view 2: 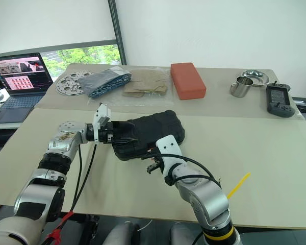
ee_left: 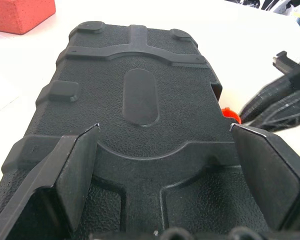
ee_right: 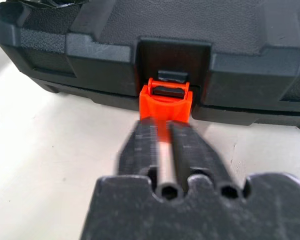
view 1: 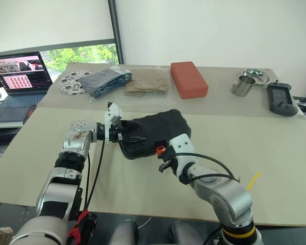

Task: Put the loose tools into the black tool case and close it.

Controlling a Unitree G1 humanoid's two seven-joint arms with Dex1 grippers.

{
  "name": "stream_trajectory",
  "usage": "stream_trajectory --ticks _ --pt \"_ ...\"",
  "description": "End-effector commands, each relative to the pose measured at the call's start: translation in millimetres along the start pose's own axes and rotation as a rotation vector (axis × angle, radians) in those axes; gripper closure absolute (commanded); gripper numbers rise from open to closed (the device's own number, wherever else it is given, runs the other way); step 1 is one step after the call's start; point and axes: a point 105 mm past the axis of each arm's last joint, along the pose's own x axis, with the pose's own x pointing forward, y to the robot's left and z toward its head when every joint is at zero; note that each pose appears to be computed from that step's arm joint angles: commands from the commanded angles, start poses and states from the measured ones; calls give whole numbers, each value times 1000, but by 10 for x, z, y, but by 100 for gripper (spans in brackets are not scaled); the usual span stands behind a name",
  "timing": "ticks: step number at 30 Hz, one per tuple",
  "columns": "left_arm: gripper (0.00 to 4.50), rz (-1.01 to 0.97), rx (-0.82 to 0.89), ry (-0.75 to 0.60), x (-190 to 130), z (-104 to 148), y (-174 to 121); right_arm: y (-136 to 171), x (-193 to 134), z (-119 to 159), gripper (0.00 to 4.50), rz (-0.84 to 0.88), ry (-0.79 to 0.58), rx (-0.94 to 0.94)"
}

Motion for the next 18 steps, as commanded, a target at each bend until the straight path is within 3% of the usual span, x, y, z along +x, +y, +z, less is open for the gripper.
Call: stream_trajectory --ticks 1,7,14,18 --pt "0 -3 -22 38 16 -123 -24 44 -42 99 206 9 -41 -22" --pt "0 -3 -26 44 -5 -142 -27 111 -8 75 5 25 -29 3" --pt "0 -3 -26 51 -18 -149 -23 91 102 5 5 3 -11 61" --pt "0 -1 -25 58 -27 -152 -16 78 132 0 117 -4 -14 80"
